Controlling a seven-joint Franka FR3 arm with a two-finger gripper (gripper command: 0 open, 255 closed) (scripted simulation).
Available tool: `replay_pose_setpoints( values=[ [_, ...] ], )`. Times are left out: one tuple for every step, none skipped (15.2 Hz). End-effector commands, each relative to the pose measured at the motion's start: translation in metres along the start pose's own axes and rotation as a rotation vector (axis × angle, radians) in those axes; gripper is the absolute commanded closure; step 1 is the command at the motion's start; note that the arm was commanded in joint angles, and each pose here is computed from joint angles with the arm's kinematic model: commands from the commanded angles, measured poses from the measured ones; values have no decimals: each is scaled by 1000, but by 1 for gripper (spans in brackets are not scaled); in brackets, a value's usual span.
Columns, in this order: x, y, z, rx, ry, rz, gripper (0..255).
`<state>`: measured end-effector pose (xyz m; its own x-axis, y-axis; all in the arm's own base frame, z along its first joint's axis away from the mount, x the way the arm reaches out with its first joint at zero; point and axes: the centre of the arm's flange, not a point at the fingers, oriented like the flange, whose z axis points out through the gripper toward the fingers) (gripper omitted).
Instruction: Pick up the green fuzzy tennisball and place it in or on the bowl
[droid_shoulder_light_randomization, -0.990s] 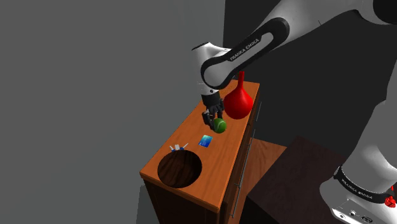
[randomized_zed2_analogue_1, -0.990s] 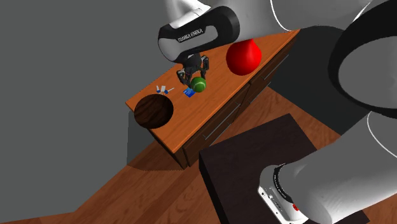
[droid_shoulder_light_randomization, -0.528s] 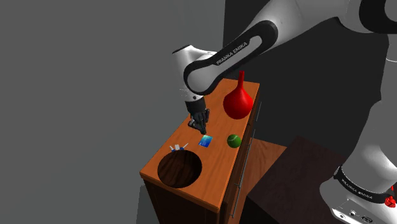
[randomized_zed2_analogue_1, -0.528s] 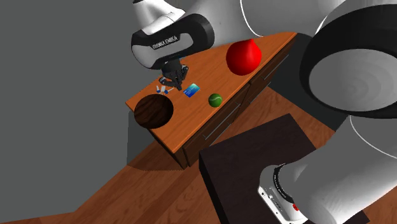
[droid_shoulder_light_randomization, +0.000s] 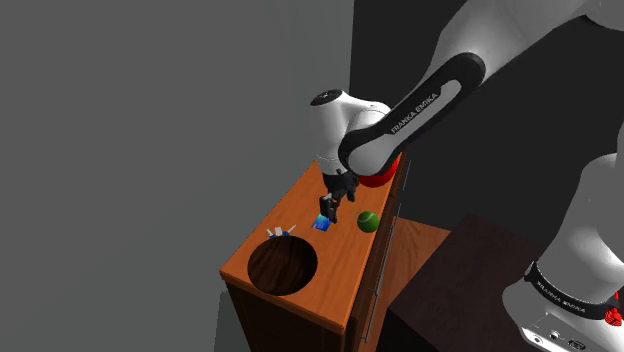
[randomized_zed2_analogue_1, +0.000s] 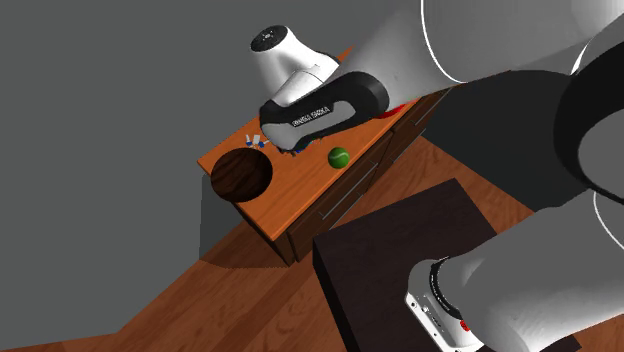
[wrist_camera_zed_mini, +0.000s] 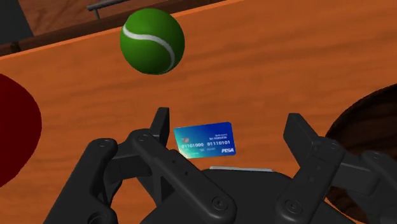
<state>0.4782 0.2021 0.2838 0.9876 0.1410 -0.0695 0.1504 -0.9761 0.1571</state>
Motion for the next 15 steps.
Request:
replay_pose_setpoints(
  values=[
    [-20, 13, 17, -29, 51, 35, 0],
    [-30, 19, 25, -44, 75, 52, 0],
    [-40, 24, 33, -59, 99, 70, 0],
    [-50, 30, 42, -74, 123, 87, 0],
    [-59, 36, 51, -89, 146, 104, 0],
    [-69, 42, 60, -105, 170, 121, 0],
    [-78, 47, 69, -120, 194, 138, 0],
    [-78, 47, 69, -120, 194, 139, 0],
    [-77, 48, 74, -120, 194, 139, 0],
    [-76, 49, 79, -120, 194, 139, 0],
    [-75, 50, 84, -120, 194, 139, 0],
    [-74, 50, 89, -120, 194, 139, 0],
    [-73, 51, 95, -120, 194, 139, 0],
    [-72, 52, 100, -120, 194, 139, 0],
    [-71, 53, 108, -120, 194, 139, 0]
  ],
)
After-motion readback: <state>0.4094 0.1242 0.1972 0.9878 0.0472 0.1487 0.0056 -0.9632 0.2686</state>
